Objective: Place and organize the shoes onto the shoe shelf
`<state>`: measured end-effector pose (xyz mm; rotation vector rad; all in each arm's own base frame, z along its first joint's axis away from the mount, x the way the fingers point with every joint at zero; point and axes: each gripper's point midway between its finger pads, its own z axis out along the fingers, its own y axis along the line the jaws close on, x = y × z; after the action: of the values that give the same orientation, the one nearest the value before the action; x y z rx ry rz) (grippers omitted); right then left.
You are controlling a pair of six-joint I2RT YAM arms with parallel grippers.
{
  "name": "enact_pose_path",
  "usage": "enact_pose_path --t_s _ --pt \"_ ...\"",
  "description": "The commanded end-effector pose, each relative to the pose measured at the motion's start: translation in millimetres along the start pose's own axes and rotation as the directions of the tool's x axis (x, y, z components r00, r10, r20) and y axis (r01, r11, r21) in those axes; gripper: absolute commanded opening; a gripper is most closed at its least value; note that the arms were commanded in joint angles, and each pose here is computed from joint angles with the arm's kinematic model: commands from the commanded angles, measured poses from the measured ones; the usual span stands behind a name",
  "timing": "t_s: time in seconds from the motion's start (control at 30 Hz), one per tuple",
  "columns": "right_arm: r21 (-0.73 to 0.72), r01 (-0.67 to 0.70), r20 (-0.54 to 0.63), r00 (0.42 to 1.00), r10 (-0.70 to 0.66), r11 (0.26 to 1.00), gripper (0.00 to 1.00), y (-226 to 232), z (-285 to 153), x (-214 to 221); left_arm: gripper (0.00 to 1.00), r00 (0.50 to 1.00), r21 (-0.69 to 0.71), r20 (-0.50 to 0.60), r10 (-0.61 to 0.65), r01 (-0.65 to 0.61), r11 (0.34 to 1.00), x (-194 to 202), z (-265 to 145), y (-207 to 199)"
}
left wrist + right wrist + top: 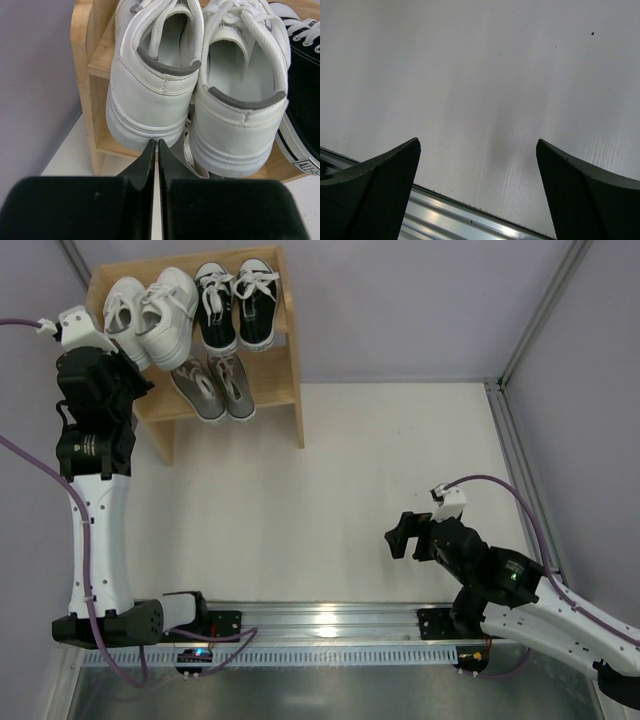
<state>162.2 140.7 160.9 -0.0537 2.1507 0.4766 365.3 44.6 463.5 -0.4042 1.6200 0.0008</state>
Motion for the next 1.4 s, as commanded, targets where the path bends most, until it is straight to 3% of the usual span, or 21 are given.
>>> enact_pose_path --t_s 0.0,0.3,0.53,0.63,0.8,1.0,1.13,1.23,1.37 --pt "0.0 -0.035 0.046 0.998 0.035 0.999 0.98 5 -4 -17 0.0 0.996 -0.045 0.075 0.042 -0.039 0.998 -20 18 5" --pt "0.035 -0.046 0.056 0.997 0.044 0.998 0.98 -5 -9 -17 0.0 0.99 -0.11 0.124 0.071 -0.058 0.992 -36 30 17" --pt "0.04 -0.043 0.043 0.998 0.041 0.998 0.98 -6 -8 -15 0.0 0.987 -0.261 0.127 0.094 -0.058 0.963 -37 21 46" --pt "0.037 -0.046 0.049 0.998 0.044 0.998 0.98 -6 -9 -16 0.0 0.986 -0.218 0.141 0.085 -0.052 0.975 -40 15 39" --pt "0.044 -0.049 0.043 0.998 0.047 0.998 0.98 -6 -7 -14 0.01 0.983 0.02 0.182 -0.026 0.022 1.0 -60 -21 -3" --pt "0.033 -0.054 0.033 0.998 0.053 0.998 0.98 -4 -5 -10 0.04 0.992 0.169 0.089 -0.093 0.077 0.983 -44 -67 -24" --pt "0.026 -0.053 0.027 0.998 0.052 0.998 0.98 -3 -6 -10 0.0 0.994 0.335 -0.052 -0.098 0.109 0.936 -19 -64 -57" --pt "0.031 -0.062 0.032 0.998 0.061 0.998 0.98 -5 -9 -11 0.0 0.987 0.383 -0.119 -0.106 0.144 0.912 -13 -50 -71" --pt "0.029 -0.075 0.045 0.996 0.074 0.997 0.98 -7 -11 -12 0.0 0.987 0.375 -0.11 -0.115 0.149 0.915 -19 -36 -73"
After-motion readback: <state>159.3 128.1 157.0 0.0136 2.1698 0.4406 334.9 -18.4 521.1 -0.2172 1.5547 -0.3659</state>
